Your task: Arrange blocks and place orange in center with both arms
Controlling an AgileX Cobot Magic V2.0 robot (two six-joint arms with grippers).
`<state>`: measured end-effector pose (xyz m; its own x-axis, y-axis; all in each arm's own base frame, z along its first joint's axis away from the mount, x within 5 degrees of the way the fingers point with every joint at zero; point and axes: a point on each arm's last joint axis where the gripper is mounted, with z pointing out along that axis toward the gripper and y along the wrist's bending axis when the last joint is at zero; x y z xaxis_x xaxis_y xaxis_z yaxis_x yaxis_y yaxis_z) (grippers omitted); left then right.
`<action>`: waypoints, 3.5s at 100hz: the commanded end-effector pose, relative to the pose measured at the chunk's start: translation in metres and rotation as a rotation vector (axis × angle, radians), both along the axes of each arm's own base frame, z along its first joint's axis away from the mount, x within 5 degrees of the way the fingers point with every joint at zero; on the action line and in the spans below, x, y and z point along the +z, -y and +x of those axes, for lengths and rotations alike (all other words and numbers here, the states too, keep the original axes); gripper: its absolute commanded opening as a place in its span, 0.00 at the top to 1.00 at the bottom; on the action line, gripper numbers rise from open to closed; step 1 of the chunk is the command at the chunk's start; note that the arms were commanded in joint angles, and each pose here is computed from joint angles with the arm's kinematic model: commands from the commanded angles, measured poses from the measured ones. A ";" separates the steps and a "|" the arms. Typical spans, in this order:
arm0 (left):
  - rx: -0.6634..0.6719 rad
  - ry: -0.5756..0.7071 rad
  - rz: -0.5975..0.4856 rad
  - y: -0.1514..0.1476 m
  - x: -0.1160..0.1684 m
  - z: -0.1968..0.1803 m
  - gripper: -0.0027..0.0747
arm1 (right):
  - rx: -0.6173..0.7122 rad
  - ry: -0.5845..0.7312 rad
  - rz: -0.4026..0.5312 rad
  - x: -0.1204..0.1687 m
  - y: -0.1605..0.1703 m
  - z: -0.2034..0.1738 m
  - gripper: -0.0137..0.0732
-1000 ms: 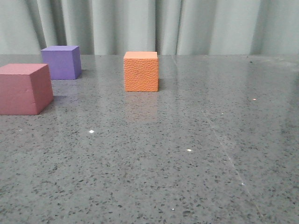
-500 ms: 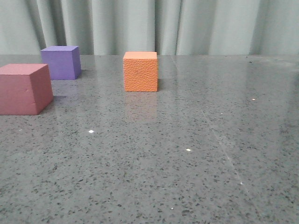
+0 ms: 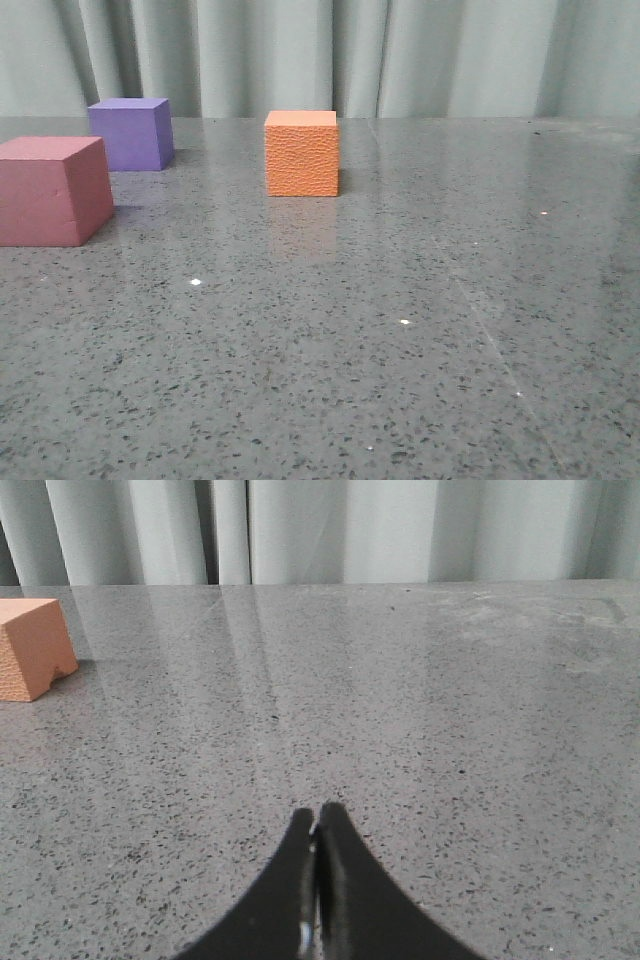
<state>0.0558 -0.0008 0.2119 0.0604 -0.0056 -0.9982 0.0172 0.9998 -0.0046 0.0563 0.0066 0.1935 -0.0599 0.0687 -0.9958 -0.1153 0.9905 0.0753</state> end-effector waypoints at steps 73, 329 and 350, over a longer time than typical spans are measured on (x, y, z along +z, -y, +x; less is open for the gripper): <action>-0.022 0.199 -0.045 0.001 0.014 -0.005 0.99 | 0.000 0.124 0.005 0.014 0.000 -0.002 0.92; -0.415 -0.554 -0.102 0.219 0.189 0.255 0.14 | 0.000 0.124 0.005 0.014 0.000 -0.002 0.92; -0.325 -0.601 -0.036 0.258 0.167 0.279 0.14 | 0.000 0.124 0.005 0.014 0.000 -0.002 0.92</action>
<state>0.3366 -0.2535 0.3516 -0.5934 0.0742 -0.8015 0.3027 0.9432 -0.1368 0.0563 0.0067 0.1940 -0.0550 0.0716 -0.9959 -0.1160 0.9902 0.0776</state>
